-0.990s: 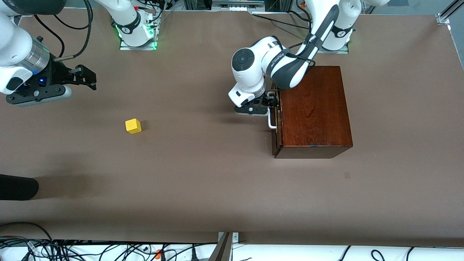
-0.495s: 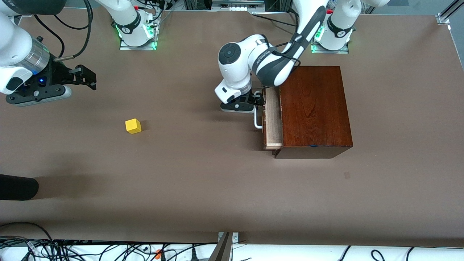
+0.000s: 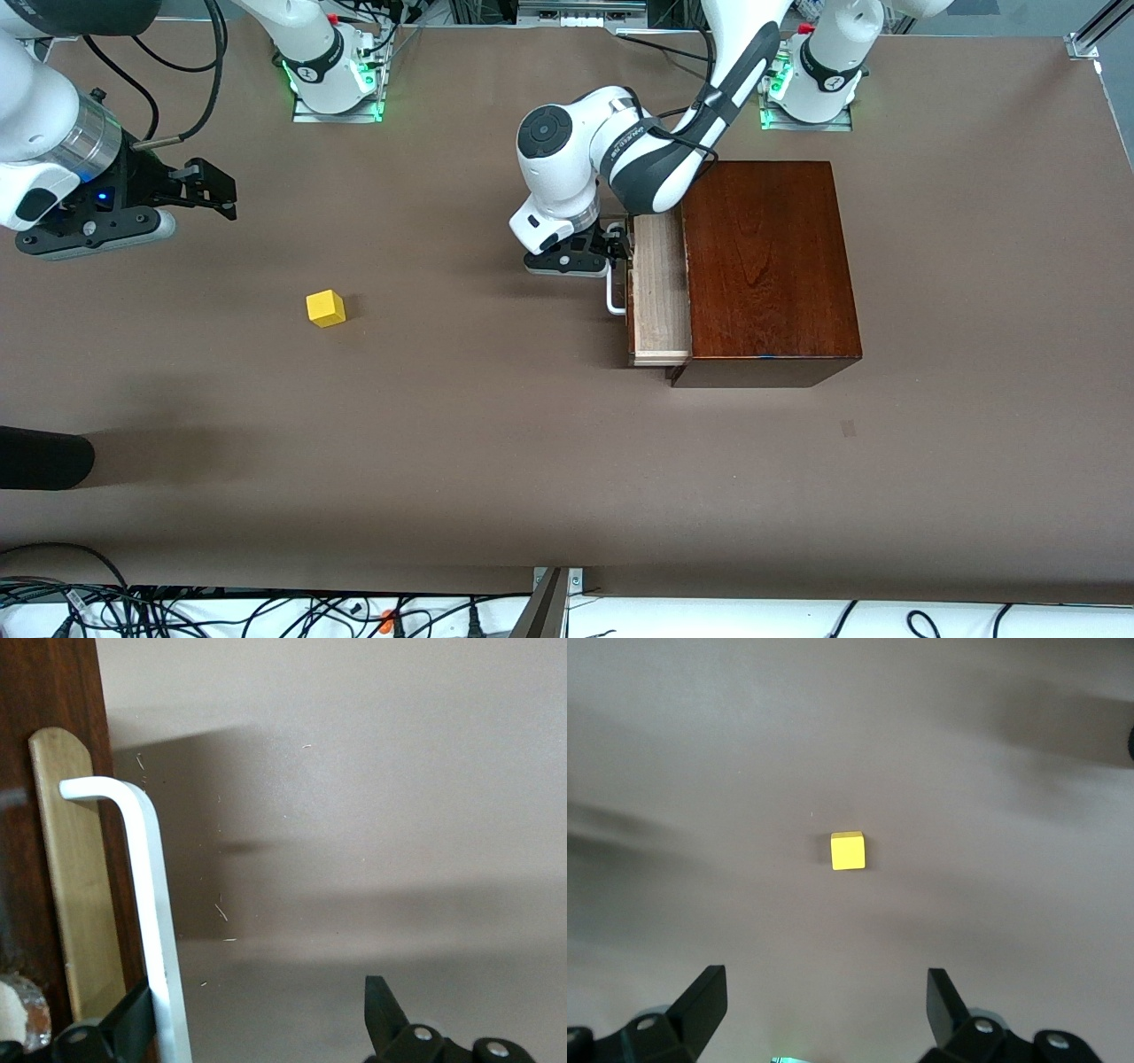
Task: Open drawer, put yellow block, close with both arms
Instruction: 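Pull the drawer open by its handle with the left gripper, then reach the right gripper to the yellow cube while the left gripper withdraws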
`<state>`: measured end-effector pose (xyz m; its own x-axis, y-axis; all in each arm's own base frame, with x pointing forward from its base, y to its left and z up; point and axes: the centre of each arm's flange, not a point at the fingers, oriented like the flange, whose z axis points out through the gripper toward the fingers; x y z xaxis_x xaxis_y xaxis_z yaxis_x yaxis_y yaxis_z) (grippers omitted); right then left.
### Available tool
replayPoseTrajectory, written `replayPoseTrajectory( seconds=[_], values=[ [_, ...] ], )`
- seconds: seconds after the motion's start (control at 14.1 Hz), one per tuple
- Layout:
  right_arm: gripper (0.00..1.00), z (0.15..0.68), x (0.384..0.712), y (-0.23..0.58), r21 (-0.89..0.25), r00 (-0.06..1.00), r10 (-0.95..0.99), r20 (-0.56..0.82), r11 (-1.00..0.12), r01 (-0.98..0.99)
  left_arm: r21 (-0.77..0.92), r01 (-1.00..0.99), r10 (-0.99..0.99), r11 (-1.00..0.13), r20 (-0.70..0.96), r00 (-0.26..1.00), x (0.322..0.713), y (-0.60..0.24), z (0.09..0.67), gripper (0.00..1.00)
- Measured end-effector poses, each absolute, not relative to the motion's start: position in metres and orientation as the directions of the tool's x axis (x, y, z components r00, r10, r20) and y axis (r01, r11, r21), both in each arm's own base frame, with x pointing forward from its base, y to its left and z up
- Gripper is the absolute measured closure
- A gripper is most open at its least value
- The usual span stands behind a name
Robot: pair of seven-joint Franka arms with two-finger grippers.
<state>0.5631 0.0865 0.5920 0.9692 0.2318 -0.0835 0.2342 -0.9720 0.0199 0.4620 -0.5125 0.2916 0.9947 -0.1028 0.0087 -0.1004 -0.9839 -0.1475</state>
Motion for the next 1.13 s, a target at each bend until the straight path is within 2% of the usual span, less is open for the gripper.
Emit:
replayPoseTrajectory(
  seconds=[0.49,0.78,0.99,1.13],
  values=[
    [0.00,0.579,0.567,0.088,0.016,0.966,0.233,-0.112,-0.972,0.236,-0.129,-0.127,-0.133,-0.983,0.035,0.991,0.472,-0.515,0.324,0.00],
    [0.00,0.508,0.595,0.095,-0.025,0.926,0.321,-0.200,-0.946,0.323,-0.187,-0.161,-0.161,-0.969,-0.015,0.987,0.488,-0.481,0.409,0.00],
    [0.00,0.449,0.615,0.093,-0.038,0.913,0.370,-0.171,-0.929,0.369,-0.163,-0.183,-0.172,-0.969,-0.080,0.982,0.514,-0.426,0.488,0.00],
    [0.00,0.403,0.615,0.091,-0.033,0.916,0.371,-0.152,-0.928,0.370,-0.122,-0.182,-0.172,-0.976,-0.092,0.981,0.540,-0.374,0.523,0.00]
  ],
)
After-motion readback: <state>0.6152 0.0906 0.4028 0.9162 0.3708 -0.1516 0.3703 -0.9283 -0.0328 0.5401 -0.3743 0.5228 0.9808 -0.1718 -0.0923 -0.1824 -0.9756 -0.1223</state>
